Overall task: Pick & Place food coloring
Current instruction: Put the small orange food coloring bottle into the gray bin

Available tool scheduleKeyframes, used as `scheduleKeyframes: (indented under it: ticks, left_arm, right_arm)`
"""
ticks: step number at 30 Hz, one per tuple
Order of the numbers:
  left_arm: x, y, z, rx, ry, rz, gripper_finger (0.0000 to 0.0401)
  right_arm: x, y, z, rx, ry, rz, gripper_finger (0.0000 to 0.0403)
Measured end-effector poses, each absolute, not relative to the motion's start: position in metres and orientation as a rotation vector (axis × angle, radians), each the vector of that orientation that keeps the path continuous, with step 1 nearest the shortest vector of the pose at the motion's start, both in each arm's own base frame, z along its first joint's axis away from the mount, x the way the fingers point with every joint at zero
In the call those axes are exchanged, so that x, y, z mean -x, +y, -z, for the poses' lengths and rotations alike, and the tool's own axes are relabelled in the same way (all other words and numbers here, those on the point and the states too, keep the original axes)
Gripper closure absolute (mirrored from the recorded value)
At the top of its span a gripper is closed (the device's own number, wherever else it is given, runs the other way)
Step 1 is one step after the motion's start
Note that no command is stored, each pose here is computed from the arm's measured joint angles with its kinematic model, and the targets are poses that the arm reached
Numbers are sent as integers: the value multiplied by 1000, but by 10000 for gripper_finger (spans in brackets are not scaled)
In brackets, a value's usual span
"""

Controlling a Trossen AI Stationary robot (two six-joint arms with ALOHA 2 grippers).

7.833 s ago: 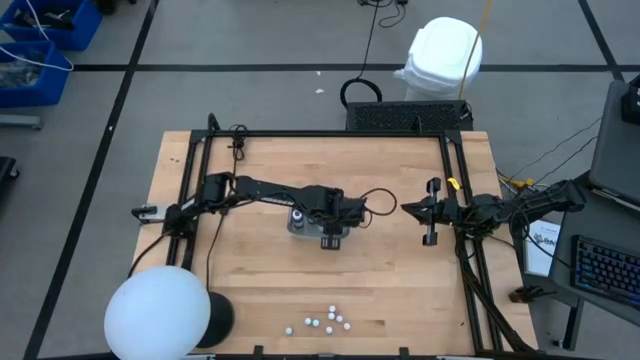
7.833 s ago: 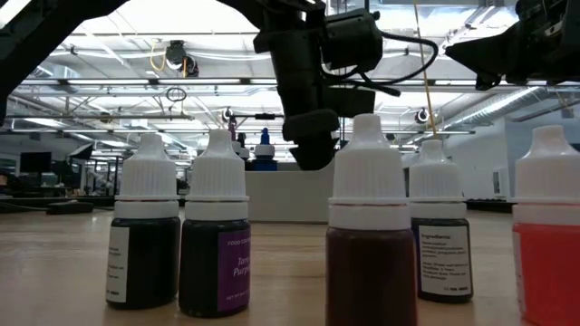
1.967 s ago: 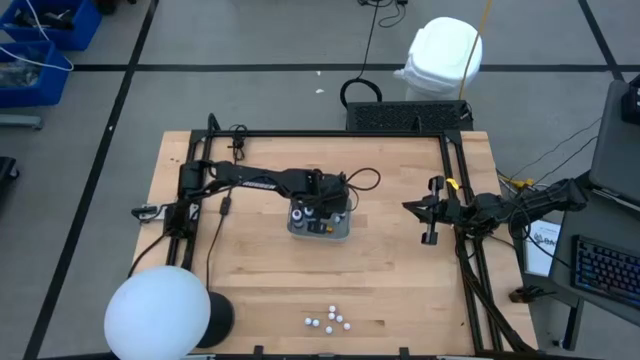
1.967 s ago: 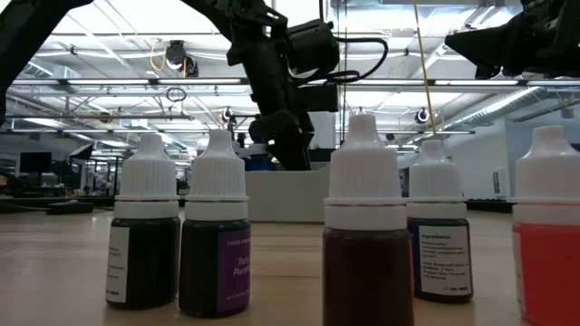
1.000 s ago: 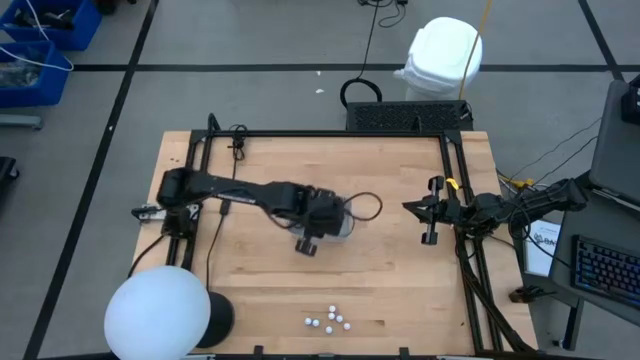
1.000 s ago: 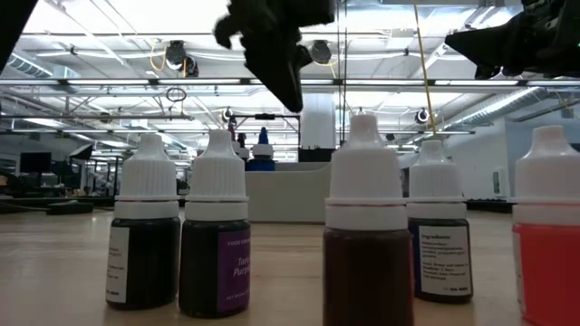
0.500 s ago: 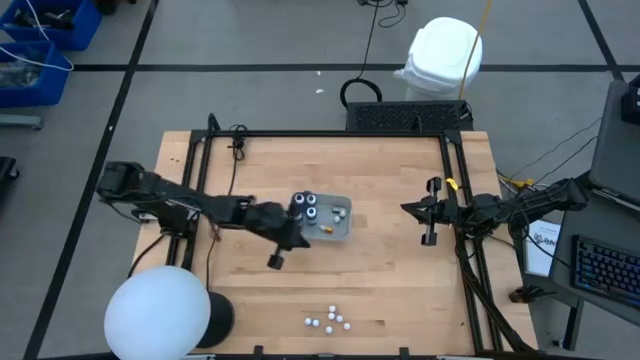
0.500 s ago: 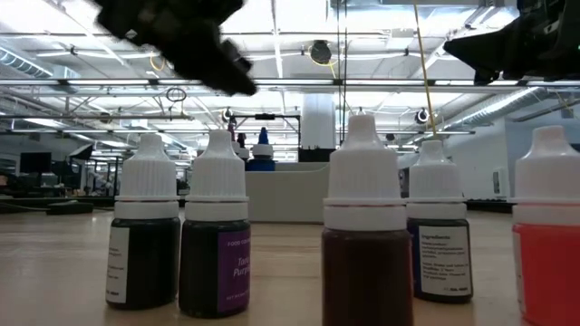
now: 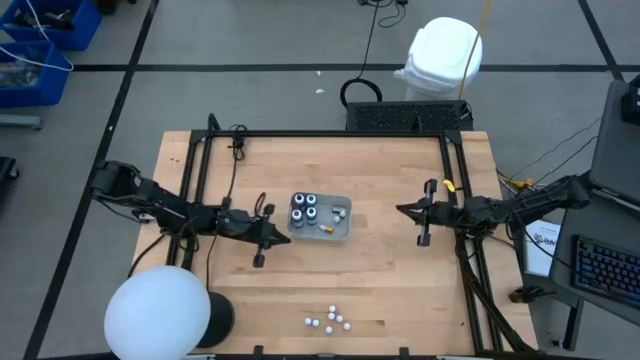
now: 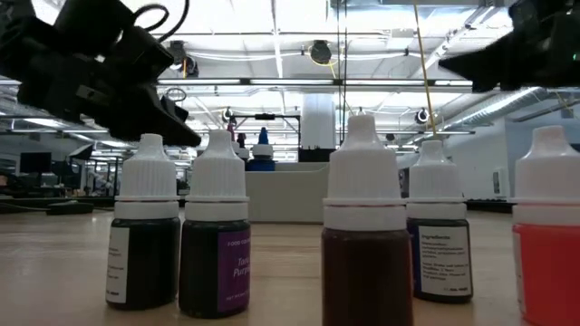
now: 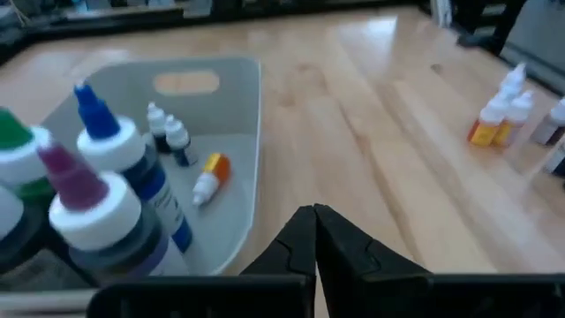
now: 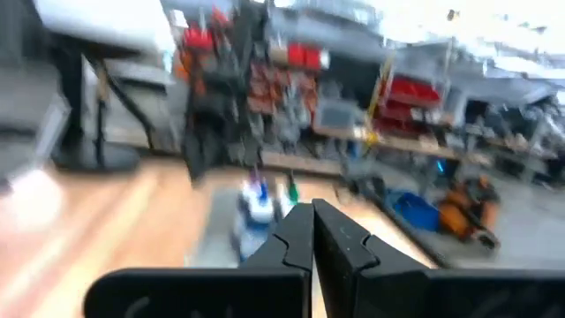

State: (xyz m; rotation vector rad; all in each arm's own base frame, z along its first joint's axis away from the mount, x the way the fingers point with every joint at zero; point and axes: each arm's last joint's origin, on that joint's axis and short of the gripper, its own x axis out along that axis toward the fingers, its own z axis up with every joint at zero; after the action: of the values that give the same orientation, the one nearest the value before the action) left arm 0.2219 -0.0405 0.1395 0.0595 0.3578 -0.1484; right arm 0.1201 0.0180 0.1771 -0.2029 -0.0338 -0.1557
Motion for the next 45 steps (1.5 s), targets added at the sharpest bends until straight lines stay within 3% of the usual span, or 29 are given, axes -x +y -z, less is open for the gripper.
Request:
scheduleKeyframes:
  ticks: [7,12,17,26,39,45]
  left_arm:
    - [-226,-41,-145,-59,330,138,361]
    - [-229,-41,-149,-51,313,132,360]
    - [-229,-41,-149,82,324,111,359]
    - [-228,-43,-147,210,355,93,359]
    - [-225,-51,-143,176,404,130,359]
    - [-226,-51,-145,127,376,142,359]
  right_arm:
    - [-160,65,-221,239,164,-74,403]
    - [-200,127,-240,322,387,-52,403]
    - [-238,190,-242,352,593,-60,403]
    - [-291,258,-215,291,660,-159,396]
    - [-300,276,-190,213,643,-245,245]
    - [-296,280,-188,176,660,-239,209]
